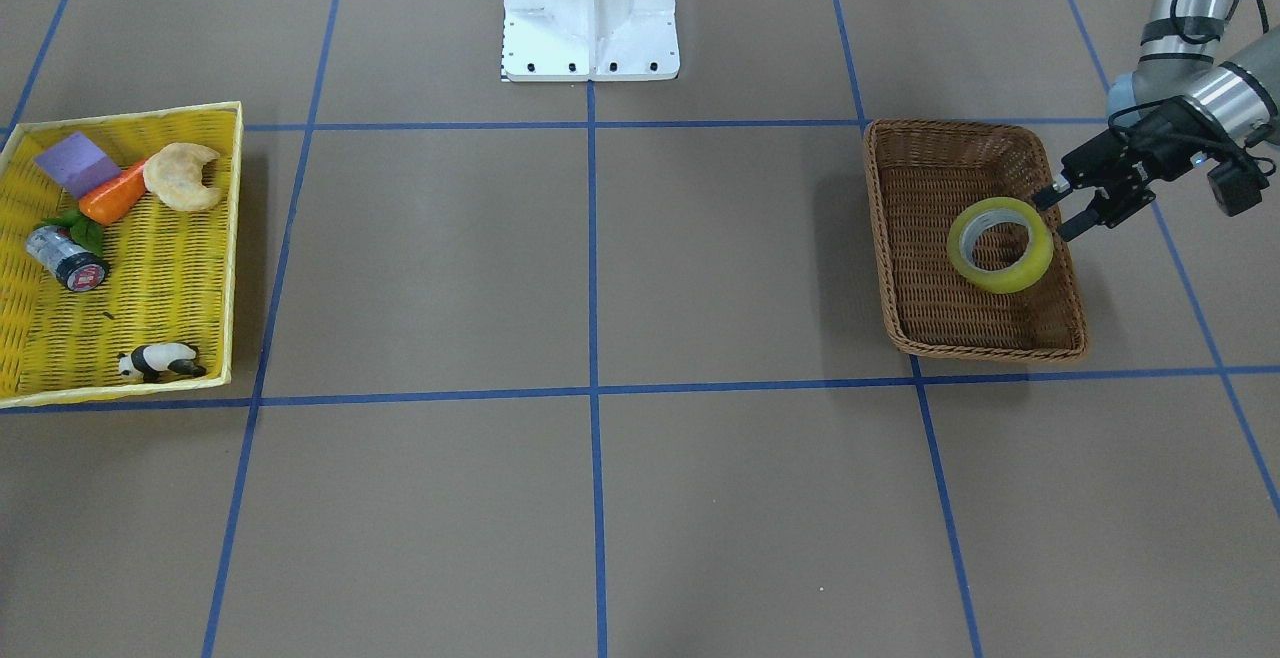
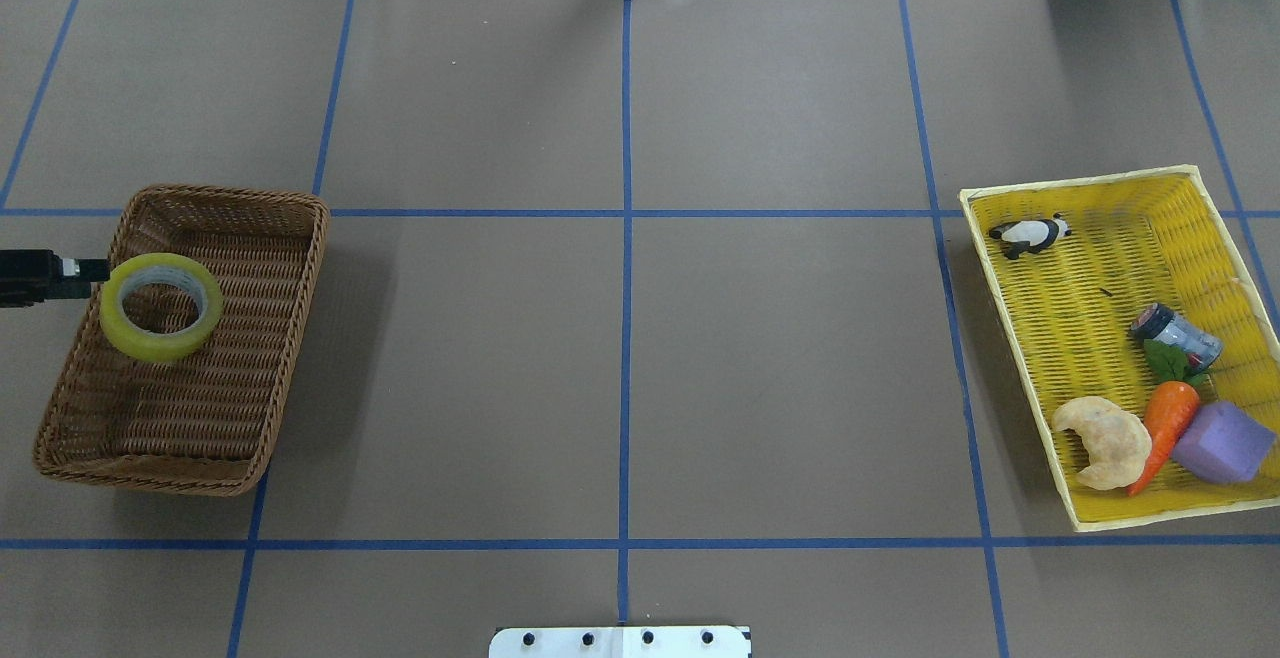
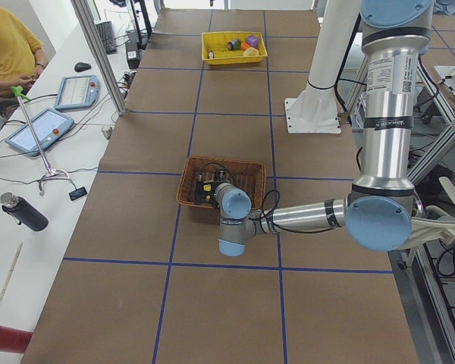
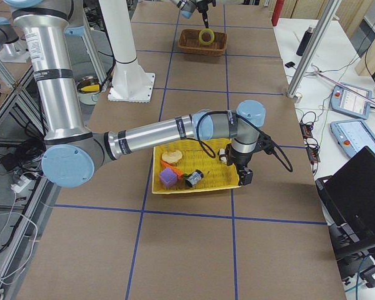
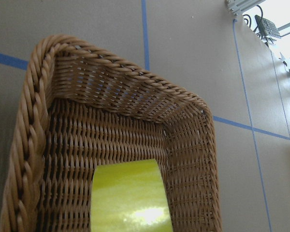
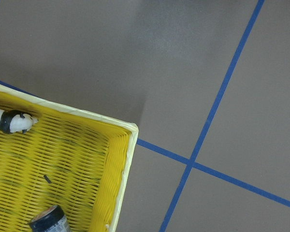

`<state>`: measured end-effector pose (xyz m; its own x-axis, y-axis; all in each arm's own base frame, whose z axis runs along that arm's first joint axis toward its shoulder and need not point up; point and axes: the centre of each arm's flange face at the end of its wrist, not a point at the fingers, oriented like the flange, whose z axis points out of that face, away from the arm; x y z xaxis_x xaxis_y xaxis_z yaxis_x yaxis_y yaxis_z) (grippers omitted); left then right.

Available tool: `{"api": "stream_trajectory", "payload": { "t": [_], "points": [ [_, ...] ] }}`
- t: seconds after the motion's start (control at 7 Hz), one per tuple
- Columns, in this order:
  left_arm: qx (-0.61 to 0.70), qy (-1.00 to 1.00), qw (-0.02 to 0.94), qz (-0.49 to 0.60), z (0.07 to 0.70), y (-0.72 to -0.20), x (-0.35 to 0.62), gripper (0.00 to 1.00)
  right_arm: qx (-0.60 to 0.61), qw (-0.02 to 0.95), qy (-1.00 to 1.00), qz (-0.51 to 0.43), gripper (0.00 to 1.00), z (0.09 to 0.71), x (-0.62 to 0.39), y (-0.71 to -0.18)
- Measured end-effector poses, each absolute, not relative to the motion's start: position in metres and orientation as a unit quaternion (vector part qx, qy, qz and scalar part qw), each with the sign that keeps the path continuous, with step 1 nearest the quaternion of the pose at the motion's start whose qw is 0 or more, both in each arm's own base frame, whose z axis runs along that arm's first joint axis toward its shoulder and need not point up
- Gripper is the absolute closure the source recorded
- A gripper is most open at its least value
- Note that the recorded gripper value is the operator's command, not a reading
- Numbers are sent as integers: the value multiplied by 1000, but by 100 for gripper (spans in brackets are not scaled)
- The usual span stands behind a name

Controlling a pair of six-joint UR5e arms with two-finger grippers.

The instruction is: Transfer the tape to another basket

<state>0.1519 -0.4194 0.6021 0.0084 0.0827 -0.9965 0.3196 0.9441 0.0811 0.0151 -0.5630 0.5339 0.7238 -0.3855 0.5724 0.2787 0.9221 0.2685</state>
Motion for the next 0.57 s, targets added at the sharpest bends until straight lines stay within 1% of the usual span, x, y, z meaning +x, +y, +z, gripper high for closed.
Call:
{"api": "stream_trajectory", "payload": {
  "t": [0.29, 0.57],
  "points": [
    [168, 691, 697, -91, 601, -430, 101, 2, 82, 925, -325, -179, 0, 534, 15, -563],
    [243, 651, 715, -72, 607, -444, 61, 2, 81, 925, -325, -179, 0, 535, 15, -562]
  ]
}}
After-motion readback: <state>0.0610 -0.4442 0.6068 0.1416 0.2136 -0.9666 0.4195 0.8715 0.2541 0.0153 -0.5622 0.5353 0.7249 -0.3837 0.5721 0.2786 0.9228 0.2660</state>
